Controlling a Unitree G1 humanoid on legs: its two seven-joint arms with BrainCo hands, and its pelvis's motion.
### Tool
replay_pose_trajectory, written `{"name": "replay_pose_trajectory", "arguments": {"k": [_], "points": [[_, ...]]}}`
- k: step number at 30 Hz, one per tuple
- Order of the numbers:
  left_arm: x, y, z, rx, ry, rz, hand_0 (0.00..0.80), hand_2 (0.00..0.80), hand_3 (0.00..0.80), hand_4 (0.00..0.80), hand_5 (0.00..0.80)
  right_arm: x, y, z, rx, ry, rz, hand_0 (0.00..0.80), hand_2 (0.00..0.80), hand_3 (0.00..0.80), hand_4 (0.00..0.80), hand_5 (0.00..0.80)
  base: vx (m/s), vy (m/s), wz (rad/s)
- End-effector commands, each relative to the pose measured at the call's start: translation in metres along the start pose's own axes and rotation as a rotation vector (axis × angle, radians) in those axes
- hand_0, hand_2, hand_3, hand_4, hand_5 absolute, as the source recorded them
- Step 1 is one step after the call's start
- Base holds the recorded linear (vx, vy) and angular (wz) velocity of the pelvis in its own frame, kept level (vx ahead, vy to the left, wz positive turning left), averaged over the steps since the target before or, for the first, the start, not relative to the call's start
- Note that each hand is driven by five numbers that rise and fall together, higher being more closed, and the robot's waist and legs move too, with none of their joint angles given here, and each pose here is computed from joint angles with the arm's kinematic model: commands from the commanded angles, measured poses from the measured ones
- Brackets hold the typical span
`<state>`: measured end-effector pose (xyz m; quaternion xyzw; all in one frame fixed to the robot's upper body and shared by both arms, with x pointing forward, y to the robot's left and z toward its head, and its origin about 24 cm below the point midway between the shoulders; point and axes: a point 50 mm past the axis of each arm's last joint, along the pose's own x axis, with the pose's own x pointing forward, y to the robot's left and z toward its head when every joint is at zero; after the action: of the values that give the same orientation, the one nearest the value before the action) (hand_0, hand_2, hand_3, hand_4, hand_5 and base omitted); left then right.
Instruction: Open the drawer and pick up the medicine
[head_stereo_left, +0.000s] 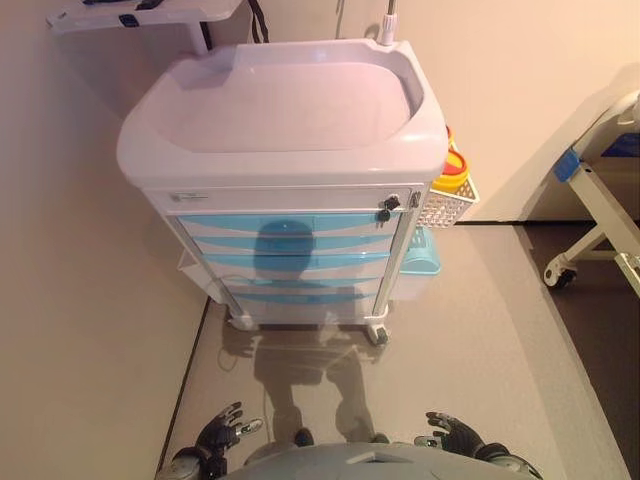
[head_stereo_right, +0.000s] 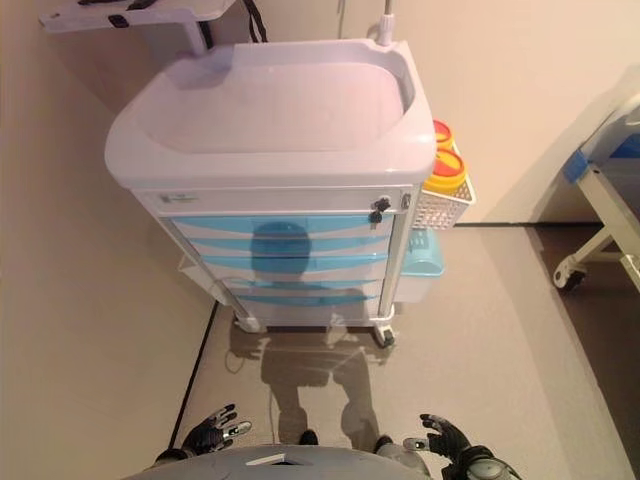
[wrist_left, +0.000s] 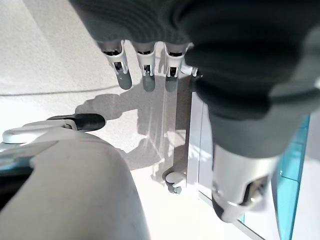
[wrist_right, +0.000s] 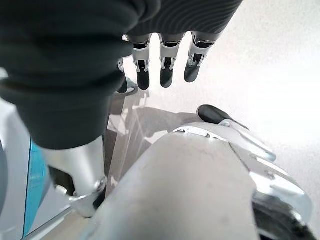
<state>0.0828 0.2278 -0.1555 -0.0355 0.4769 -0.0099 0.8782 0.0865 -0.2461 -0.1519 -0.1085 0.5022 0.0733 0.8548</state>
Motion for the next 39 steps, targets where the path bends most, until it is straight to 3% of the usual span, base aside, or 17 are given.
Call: {"name": "replay_pose_trajectory", "arguments": {"k": [1, 14, 22, 30, 39], "points": [[0.005, 0.001, 0.017, -0.048, -0.093, 0.028, 0.000, 0.000, 0.000, 0.000, 0.000, 0.005, -0.011, 0.027, -0.013, -0.110, -0.064, 0.000, 0.000, 0.000, 0.000, 0.000, 0.008, 0.043, -0.03], [0.011, 0.015, 0.095, -0.122, -0.425, 0.080, 0.000, 0.000, 0.000, 0.000, 0.000, 0.007, -0.036, 0.088, -0.031, -0.331, -0.149, 0.000, 0.000, 0.000, 0.000, 0.000, -0.091, 0.052, -0.07], [0.000, 0.016, 0.179, -0.263, -0.809, 0.014, 0.000, 0.000, 0.000, 0.000, 0.000, 0.006, -0.043, 0.107, -0.020, -0.383, -0.165, 0.000, 0.000, 0.000, 0.000, 0.000, -0.025, 0.078, -0.19], [-0.034, 0.020, 0.266, -0.399, -1.189, -0.049, 0.000, 0.000, 0.000, 0.000, 0.000, 0.004, -0.045, 0.116, -0.038, -0.405, -0.151, 0.000, 0.000, 0.000, 0.000, 0.000, -0.007, 0.060, -0.32], [-0.100, 0.043, 0.361, -0.527, -1.557, -0.182, 0.000, 0.000, 0.000, 0.000, 0.000, 0.002, -0.035, 0.112, -0.083, -0.411, -0.109, 0.000, 0.000, 0.000, 0.000, 0.000, 0.018, 0.012, -0.24]]}}
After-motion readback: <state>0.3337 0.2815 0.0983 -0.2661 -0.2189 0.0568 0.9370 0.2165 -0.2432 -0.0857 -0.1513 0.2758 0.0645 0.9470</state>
